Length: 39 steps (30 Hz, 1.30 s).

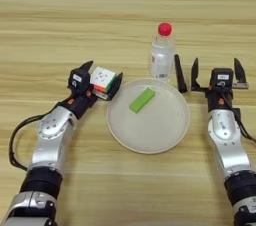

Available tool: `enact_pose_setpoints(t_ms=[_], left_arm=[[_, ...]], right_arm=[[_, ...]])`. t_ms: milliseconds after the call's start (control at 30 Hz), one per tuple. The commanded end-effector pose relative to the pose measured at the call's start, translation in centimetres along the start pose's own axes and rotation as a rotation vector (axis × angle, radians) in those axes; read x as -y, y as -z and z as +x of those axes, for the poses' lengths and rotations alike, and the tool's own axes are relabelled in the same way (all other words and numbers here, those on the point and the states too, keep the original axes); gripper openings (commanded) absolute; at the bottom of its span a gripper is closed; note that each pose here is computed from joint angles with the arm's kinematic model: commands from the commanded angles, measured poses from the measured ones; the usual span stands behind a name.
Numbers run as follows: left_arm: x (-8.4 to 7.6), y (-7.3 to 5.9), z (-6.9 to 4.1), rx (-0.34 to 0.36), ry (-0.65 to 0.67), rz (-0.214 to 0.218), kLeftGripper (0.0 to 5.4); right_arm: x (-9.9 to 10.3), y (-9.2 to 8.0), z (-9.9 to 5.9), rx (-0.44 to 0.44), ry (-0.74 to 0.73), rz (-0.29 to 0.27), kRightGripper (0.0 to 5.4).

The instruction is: Move the objects on the table

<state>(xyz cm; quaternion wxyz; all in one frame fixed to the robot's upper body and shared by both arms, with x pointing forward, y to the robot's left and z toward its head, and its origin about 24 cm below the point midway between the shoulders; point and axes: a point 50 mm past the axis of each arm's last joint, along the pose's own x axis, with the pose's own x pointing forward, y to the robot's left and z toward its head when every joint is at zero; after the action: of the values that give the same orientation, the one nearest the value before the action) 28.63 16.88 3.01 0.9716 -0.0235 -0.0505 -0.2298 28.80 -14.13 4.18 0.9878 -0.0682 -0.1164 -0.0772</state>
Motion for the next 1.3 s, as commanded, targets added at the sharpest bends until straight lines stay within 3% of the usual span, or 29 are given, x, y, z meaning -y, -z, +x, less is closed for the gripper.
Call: enact_pose_setpoints(t_ms=[33,133,233,267,300,433,600,833,1000,1300], left_arm=[[-0.9,-1.2,0.1,0.083,-0.067,-0.003,5.39],[-2.0,-2.0,0.1,0.147,-0.15,-0.012,5.39],[-3.6,-2.8,0.0,0.195,-0.27,0.006,5.39],[-4.2,-2.9,-0.2,0.195,-0.321,0.058,5.39],[-4.6,-2.9,-0.3,0.195,-0.359,0.083,5.39],[-6.2,-2.1,-0.8,0.177,-0.519,0.101,5.39],[-5.6,-1.0,-0.5,0.146,-0.518,0.106,5.39],[-5.2,-0.7,-0.3,0.157,-0.517,0.087,5.39],[-4.9,-0.7,-0.1,0.158,-0.512,0.087,5.39],[-4.6,-0.5,0.1,0.152,-0.508,0.085,5.39]], right_arm=[[-0.1,0.1,0.1,-0.008,-0.002,-0.003,5.4],[-0.1,0.0,0.1,-0.008,-0.006,-0.002,5.4],[0.0,0.0,0.1,-0.007,-0.011,0.0,5.4],[0.0,0.0,0.1,-0.007,-0.017,0.001,5.4],[-0.1,-0.1,0.1,-0.007,-0.025,0.001,5.4],[-0.1,-0.8,-0.1,0.016,-0.06,-0.001,5.4],[0.4,-1.4,-0.7,0.027,-0.119,-0.013,5.4],[-0.3,-2.5,-1.9,0.019,-0.309,-0.007,5.4],[-1.0,-3.2,-1.9,-0.005,-0.46,-0.001,5.4],[-1.4,-3.5,1.0,-0.069,-0.579,-0.005,5.4]])
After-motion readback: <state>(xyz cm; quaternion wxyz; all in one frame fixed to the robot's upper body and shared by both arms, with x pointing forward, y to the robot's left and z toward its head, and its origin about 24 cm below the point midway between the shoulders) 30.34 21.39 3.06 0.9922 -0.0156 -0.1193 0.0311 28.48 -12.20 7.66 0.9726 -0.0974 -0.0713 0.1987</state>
